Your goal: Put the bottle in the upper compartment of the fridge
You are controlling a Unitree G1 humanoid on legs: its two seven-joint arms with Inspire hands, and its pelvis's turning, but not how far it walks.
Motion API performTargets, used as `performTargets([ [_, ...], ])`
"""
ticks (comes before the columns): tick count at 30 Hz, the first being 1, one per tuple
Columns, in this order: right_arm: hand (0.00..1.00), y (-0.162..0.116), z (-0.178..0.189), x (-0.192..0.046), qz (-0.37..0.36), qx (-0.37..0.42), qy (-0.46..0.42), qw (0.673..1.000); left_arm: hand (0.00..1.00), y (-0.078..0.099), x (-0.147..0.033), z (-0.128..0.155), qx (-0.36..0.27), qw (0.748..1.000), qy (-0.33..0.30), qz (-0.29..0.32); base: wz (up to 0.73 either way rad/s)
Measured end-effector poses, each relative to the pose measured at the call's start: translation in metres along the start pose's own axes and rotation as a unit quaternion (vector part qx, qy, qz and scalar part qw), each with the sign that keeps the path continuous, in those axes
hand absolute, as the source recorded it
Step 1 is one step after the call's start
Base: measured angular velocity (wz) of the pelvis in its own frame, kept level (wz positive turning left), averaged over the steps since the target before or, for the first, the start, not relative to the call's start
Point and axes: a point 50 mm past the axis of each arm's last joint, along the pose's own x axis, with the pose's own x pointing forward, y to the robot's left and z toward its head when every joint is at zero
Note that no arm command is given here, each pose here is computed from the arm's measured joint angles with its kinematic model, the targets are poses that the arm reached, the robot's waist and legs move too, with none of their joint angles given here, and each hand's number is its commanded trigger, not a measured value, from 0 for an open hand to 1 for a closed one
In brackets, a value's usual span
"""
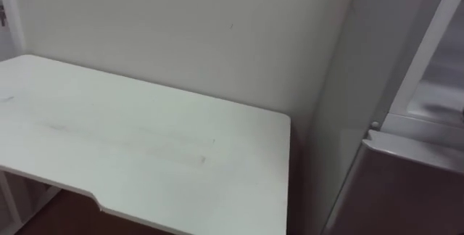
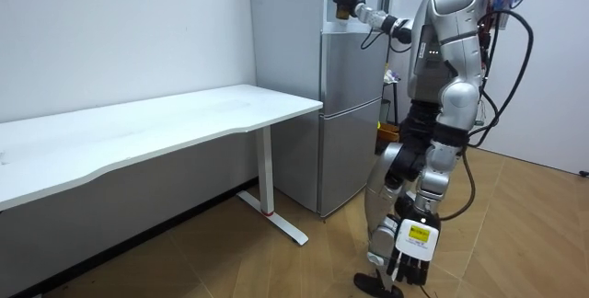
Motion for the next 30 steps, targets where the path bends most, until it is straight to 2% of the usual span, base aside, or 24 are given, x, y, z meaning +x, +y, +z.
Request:
performTargets([
  [10,1.0,0.005,0.022,0.008,-0.001,0.008,-0.024,1.0,0.0,0.002,0.0,0.0,-0.002,1.0,0.001,0.011,0.0],
  [18,1.0,0.006,0.023,0.009,0.011,0.004,-0.026,1.0,0.0,0.002,0.0,-0.001,-0.003,1.0,0.003,0.011,0.0],
  [23,1.0,0.009,0.012,0.008,0.029,-0.007,-0.006,1.0,0.0,0.002,0.0,-0.002,-0.003,1.0,0.005,0.011,0.01],
  [28,1.0,0.0,-0.02,0.011,0.009,-0.053,0.046,0.997,0.0,0.002,0.0,-0.001,-0.001,1.0,0.005,0.011,0.06],
  [30,1.0,-0.002,-0.015,0.015,-0.001,-0.045,0.036,0.998,0.0,0.003,0.0,-0.002,-0.001,1.0,0.009,0.011,0.05],
])
